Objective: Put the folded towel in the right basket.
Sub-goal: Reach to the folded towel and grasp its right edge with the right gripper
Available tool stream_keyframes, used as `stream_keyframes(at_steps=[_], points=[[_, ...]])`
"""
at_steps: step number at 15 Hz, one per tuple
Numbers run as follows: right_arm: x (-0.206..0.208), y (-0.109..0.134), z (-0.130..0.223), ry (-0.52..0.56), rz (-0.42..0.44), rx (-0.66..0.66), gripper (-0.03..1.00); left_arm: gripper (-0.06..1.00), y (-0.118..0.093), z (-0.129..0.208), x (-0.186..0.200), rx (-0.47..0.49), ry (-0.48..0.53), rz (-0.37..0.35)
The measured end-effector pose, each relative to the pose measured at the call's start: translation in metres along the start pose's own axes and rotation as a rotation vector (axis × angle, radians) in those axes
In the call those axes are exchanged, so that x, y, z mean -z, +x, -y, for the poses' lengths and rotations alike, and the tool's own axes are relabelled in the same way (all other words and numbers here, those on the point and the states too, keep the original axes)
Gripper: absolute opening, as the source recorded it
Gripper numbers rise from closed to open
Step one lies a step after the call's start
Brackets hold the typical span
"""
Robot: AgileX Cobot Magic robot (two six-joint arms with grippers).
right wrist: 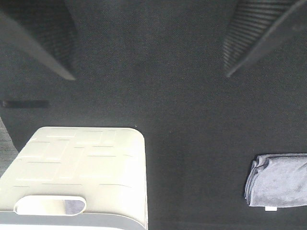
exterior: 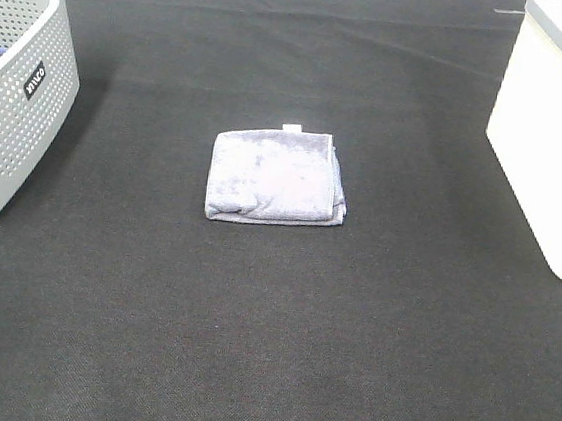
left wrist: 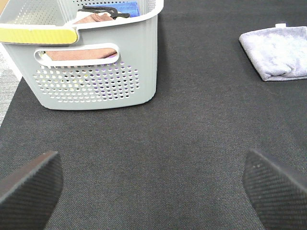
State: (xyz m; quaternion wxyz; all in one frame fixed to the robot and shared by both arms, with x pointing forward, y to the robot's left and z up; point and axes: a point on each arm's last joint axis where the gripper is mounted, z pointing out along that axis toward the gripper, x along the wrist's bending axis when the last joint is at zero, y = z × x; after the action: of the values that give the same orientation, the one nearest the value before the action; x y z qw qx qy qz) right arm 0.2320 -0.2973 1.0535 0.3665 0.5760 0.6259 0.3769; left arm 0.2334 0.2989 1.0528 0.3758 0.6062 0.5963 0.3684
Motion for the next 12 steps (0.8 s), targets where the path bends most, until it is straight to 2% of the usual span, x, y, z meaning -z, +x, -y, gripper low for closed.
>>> stream_keyframes(at_steps=[12], points=[[0.0000, 0.0000, 0.0000, 0.000, 0.000, 0.000, 0.77, 0.97, 0.0000, 0.0000, 0.0000, 0.000, 0.000, 0.000]])
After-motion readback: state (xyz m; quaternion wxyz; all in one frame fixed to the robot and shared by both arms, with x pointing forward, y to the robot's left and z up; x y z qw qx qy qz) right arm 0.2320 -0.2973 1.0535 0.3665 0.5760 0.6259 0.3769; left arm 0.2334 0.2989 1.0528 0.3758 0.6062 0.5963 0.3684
